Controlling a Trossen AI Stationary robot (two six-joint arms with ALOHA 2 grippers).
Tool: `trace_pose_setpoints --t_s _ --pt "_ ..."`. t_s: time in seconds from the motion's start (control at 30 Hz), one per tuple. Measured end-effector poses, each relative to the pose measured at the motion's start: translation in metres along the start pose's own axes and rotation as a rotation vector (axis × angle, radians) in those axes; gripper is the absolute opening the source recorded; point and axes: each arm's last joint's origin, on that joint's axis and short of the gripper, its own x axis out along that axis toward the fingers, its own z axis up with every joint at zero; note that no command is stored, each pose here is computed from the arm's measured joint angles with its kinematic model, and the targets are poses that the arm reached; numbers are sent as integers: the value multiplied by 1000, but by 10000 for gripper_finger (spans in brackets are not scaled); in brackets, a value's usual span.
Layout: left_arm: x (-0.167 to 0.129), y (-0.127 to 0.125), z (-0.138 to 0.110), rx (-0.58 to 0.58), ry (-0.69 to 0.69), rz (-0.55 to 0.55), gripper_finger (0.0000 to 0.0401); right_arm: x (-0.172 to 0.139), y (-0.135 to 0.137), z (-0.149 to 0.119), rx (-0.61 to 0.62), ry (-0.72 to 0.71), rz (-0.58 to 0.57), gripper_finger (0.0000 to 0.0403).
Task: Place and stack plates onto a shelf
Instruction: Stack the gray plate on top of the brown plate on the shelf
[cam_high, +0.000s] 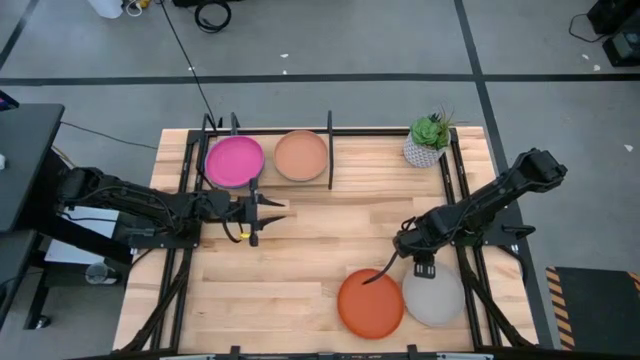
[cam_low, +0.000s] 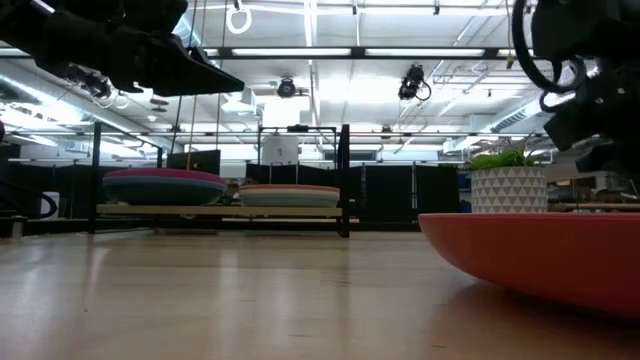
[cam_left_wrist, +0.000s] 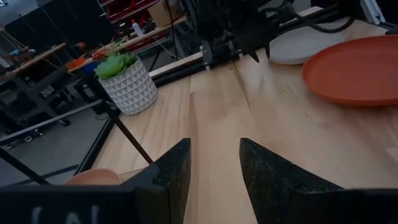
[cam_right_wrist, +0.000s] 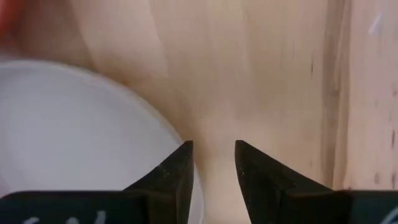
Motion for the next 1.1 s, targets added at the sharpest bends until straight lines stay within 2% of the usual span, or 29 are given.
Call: trace_pose_setpoints --t_s 0.27,0.43,0.87,1.0,1.1 --pt "0 0 0 -3 -1 0 144 -14 11 6 -11 -48 7 124" --pt "0 -1 -2 2 25 -10 144 -7 14 -2 -32 -49 -41 124" --pt "0 -1 -3 4 32 -12 144 10 22 -20 -12 -13 -23 122" --pt "0 -1 -3 4 32 -13 144 18 19 -27 4 22 -37 109" --pt "0 -2 -3 5 32 -18 144 23 14 -32 14 56 -44 83"
